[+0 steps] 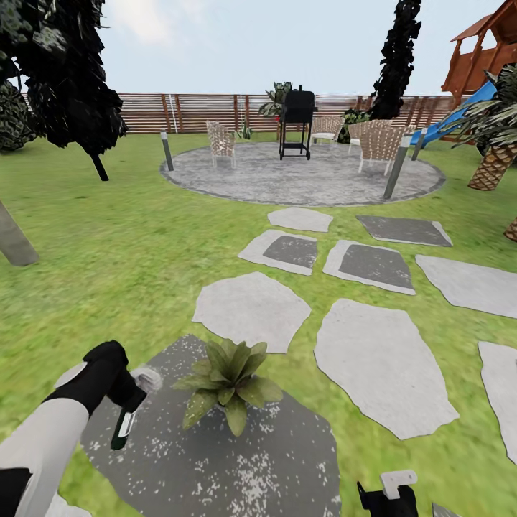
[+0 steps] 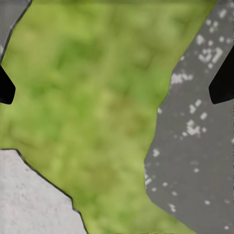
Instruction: Pick up the pesticide atomizer in the garden and spray insectifuge to fully cover both potted plants in the garden.
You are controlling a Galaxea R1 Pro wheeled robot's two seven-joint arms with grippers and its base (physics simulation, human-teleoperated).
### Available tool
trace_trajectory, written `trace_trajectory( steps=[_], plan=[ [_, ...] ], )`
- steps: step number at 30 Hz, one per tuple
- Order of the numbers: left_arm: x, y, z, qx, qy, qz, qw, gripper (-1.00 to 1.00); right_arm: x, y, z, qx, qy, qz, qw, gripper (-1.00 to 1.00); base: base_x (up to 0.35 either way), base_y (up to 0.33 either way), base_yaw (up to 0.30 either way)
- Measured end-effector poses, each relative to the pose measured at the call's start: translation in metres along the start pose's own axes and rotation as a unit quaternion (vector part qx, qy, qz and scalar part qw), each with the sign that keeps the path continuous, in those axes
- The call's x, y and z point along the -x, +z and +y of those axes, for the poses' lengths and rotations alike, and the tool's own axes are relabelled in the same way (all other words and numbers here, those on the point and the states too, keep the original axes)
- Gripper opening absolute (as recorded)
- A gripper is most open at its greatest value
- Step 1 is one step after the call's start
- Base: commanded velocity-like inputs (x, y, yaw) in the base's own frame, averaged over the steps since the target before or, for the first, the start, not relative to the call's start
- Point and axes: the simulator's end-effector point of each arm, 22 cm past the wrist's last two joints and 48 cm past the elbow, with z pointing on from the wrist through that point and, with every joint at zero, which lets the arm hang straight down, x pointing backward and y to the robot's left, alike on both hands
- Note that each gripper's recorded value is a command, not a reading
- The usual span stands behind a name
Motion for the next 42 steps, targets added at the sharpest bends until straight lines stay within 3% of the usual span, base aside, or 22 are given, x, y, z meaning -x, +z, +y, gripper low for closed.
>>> trace_trajectory(
  steps=[6,18,24,26,29,37,42],
  plan=[
    [-0.031,0.027,-0.017,-0.015,0.009,0.025,0.9995,-1.0,-0.001,0.0,-0.001,-0.001,0.0,0.0,1.0,1.0,0.028,0.0,0.0],
    [-0.027,0.029,-0.026,-0.02,0.014,0.023,0.9994,-1.0,-0.001,0.0,0.0,0.0,0.0,0.001,1.0,1.0,0.164,0.0,0.0],
    [-0.058,0.047,-0.031,-0.025,0.013,0.049,0.9984,-1.0,-0.001,0.0,0.001,0.001,0.0,0.001,1.0,1.0,0.001,0.0,0.0],
    [-0.073,0.059,-0.033,-0.018,0.021,0.06,0.9978,-1.0,-0.001,0.0,0.001,0.001,0.0,0.001,1.0,1.0,0.0,0.0,0.0],
    [-0.075,0.067,-0.03,0.0,0.043,0.053,0.9977,-1.0,-0.001,0.0,0.001,0.001,0.0,0.001,1.0,1.0,0.0,0.0,0.0],
    [-0.059,0.057,-0.02,0.012,0.036,0.034,0.9987,-1.0,-0.001,0.0,0.001,0.0,0.0,0.001,1.0,1.0,0.0,0.0,0.0],
    [-0.023,0.03,-0.005,0.029,0.028,0.011,0.9991,-1.0,-0.001,0.0,0.0,0.0,0.0,0.001,1.0,1.0,0.0,0.0,0.0]
  ],
)
